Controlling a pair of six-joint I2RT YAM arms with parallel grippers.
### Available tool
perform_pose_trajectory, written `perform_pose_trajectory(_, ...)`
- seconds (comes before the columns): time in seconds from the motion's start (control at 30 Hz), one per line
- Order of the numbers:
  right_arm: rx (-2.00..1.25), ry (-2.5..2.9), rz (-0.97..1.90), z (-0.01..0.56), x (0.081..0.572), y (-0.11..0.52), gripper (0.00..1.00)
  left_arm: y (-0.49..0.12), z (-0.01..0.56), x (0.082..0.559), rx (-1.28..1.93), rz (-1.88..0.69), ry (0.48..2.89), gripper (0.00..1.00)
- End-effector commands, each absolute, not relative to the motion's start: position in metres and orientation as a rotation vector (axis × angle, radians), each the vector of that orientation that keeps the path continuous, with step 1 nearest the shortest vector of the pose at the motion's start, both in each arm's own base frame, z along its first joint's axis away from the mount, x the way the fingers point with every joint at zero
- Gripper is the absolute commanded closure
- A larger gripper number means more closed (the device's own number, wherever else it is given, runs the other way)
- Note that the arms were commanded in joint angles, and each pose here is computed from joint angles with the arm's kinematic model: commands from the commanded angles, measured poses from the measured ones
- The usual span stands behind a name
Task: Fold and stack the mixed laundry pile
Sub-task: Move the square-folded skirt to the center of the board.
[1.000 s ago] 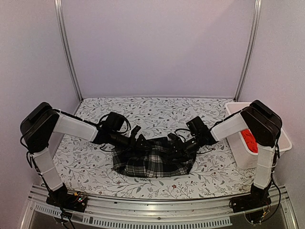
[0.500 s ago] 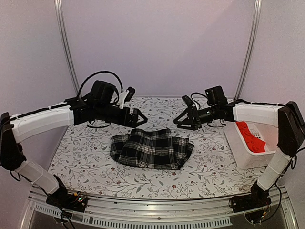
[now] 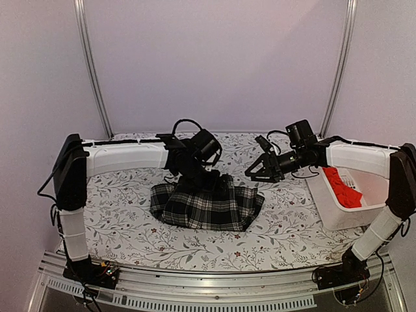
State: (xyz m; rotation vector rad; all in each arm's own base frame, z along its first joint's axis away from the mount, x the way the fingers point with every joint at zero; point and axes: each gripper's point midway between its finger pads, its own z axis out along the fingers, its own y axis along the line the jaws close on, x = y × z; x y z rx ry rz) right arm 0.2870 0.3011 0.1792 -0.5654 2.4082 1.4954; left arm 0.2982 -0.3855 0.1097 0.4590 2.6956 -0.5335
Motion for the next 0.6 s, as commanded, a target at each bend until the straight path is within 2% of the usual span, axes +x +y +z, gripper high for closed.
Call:
perform_pose_trajectory(0.0,-0.578,2.400,1.457,0.184,0.283,0.293,0.33,-0.400,0.081,0.271,0.282,-0.424,2.858,0.00)
perform_pose_trajectory(0.13,-0.576,2.407,1.454,0.182,0.283,0.289,0.33,-0.366,0.015,0.254,0.149,-0.191,3.039,0.00)
perform_pose_trajectory(0.27,-0.566,2.416,1.455,0.180,0.286,0.284,0.33,-0.310,-0.016,0.271,-0.015,-0.086,3.096,0.00)
perform_pose_trajectory(0.57,-0.546,2.416,1.432,0.179,0.292,0.270,0.33,-0.159,-0.002,0.377,-0.078,0.098,2.939,0.00)
